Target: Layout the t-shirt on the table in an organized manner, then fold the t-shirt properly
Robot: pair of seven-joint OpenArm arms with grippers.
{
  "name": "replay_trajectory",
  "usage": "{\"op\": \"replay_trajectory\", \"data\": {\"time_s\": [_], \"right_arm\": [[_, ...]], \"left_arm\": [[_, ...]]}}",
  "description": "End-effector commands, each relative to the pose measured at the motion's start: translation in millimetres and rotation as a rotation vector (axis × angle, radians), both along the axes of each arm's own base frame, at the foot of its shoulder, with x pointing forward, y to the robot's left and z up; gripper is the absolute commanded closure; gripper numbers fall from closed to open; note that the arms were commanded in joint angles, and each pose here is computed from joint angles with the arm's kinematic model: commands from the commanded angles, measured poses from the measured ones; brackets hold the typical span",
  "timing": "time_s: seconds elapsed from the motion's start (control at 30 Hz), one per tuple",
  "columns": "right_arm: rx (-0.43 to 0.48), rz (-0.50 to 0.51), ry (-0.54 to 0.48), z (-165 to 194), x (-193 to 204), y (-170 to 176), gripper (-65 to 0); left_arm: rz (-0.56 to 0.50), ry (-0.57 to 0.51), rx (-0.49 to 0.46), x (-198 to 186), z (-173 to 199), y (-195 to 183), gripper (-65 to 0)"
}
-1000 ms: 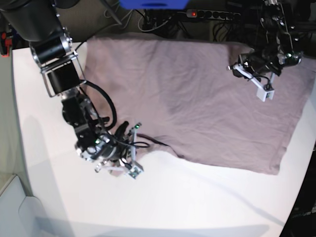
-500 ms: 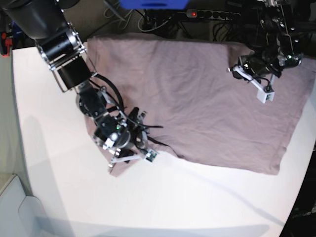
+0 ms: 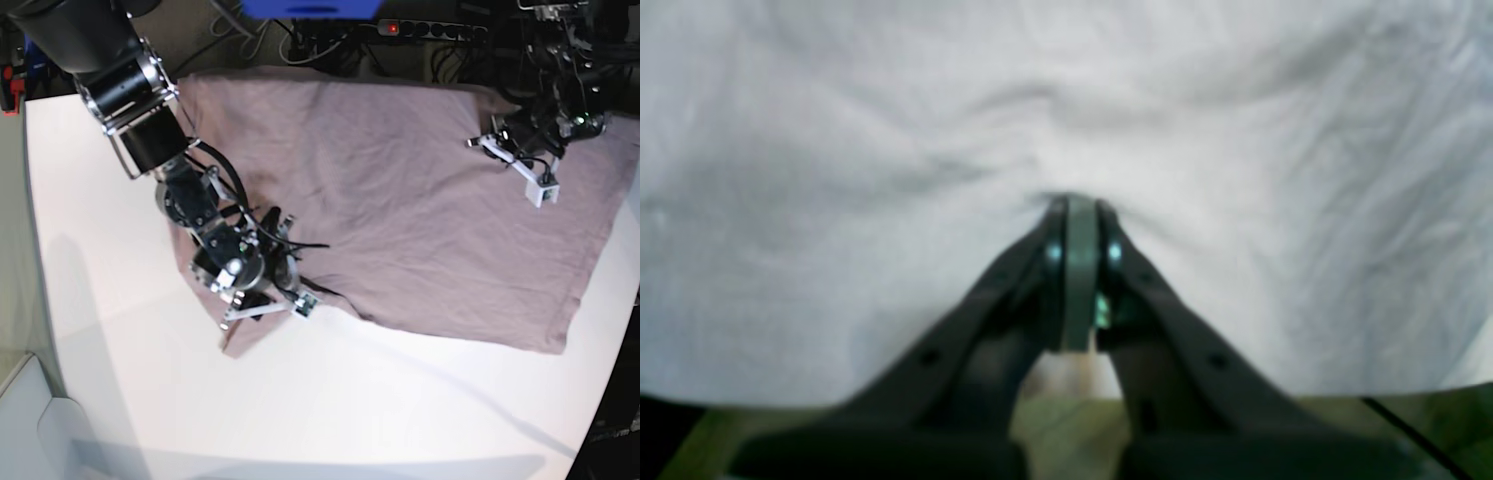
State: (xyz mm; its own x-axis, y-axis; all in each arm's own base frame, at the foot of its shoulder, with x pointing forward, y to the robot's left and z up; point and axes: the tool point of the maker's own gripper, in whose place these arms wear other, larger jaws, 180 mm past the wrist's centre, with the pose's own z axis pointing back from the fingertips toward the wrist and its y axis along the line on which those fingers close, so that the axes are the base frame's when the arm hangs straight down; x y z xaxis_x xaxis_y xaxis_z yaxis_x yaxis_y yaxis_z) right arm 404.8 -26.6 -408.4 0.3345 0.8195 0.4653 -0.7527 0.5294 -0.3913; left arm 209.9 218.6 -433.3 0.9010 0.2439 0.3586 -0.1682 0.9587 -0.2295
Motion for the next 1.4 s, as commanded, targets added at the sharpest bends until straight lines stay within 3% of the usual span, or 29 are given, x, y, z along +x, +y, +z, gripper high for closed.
{"op": "replay_trajectory", "data": {"time_s": [0.0,0.23,0.33,0.57,0.67,1.07,1.27,1.37], "right_arm": [[0.019,0.004,-0.050,18.1,14.5,3.5,-26.5],[0.017,0.004,-0.049,17.7,14.4,3.0,-7.8],[0.017,0.004,-0.049,17.7,14.4,3.0,-4.0],[0.016,0.005,-0.049,17.7,14.7,3.1,-3.1],[0.017,0.007,-0.059,21.6,18.1,3.7,0.0],[0.080,0.054,-0.228,84.3,64.6,18.0,0.0],[0.169,0.113,-0.284,102.8,68.0,49.0,0.0],[0.182,0.189,-0.282,97.5,62.5,73.9,0.0]], "left_arm": [[0.010,0.005,0.023,-0.2,-2.0,8.3,0.0],[0.023,0.051,0.012,-9.4,-15.2,10.1,0.0],[0.023,0.049,0.012,-9.1,-14.8,10.1,0.0],[0.023,0.052,0.012,-10.4,-15.4,10.1,0.0],[0.023,0.055,0.012,-11.8,-16.0,10.1,0.0],[0.020,0.059,0.006,-14.1,-17.0,7.8,0.0],[0.018,0.058,0.003,-13.8,-16.9,6.0,0.0],[0.016,0.059,0.002,-13.8,-17.0,5.6,0.0]]}}
